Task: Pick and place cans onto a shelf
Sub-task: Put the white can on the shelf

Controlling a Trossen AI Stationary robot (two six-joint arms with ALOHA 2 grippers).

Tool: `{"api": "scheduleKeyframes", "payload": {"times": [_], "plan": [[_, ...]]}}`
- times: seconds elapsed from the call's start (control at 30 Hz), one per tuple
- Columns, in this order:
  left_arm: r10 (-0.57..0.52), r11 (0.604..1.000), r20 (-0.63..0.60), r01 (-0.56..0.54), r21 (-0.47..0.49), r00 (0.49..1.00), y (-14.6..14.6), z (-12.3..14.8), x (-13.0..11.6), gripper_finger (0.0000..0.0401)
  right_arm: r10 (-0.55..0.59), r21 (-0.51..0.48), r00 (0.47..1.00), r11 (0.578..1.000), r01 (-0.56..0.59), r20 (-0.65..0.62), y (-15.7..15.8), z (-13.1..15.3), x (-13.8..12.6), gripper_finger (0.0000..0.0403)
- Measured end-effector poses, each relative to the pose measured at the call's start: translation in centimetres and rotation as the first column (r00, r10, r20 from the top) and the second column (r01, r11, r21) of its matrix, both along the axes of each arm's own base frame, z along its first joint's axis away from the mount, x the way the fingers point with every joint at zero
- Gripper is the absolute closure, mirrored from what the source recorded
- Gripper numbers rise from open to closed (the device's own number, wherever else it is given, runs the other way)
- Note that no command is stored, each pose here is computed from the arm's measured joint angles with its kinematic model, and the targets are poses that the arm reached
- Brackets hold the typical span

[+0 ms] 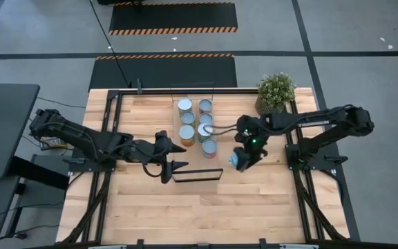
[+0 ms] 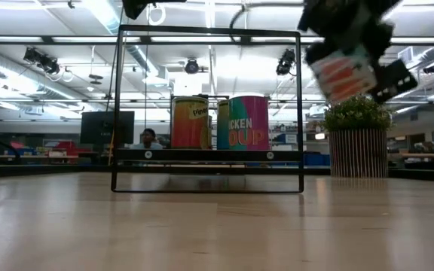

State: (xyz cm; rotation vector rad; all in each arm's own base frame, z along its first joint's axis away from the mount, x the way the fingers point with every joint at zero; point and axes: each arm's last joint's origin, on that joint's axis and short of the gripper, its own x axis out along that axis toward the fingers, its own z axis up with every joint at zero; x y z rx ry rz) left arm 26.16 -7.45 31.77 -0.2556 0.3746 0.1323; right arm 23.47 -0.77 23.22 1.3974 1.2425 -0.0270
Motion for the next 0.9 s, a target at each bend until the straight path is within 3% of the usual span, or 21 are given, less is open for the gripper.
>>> {"api": "scheduleKeyframes", "payload": {"times": [0.2,0.33,0.6,0.9], "plan": [[-0.005,1.000,0.027,0.006,-0.031,1.000,-0.2,0.6,-0.5,0.0162,-0.168,0.279,0.986,0.947,0.159,0.006,-0.9,-3.6,0.1,0.0107],[0.020,1.000,0.018,-0.020,-0.016,1.000,-0.1,0.5,-0.5,0.0166,-0.179,0.359,0.983,0.916,0.179,-0.033,-1.6,-4.8,-0.6,0.0107],[0.065,0.998,-0.003,-0.065,0.019,0.998,0.5,0.3,-0.5,0.0168,-0.043,0.435,0.993,0.896,0.086,-0.107,-0.4,-5.3,-1.4,0.0107],[0.081,0.994,-0.001,-0.081,0.071,0.997,0.6,0.3,-0.5,0.0168,0.088,0.283,0.923,0.959,0.023,-0.374,1.1,-7.3,-5.5,0.0108]]}}
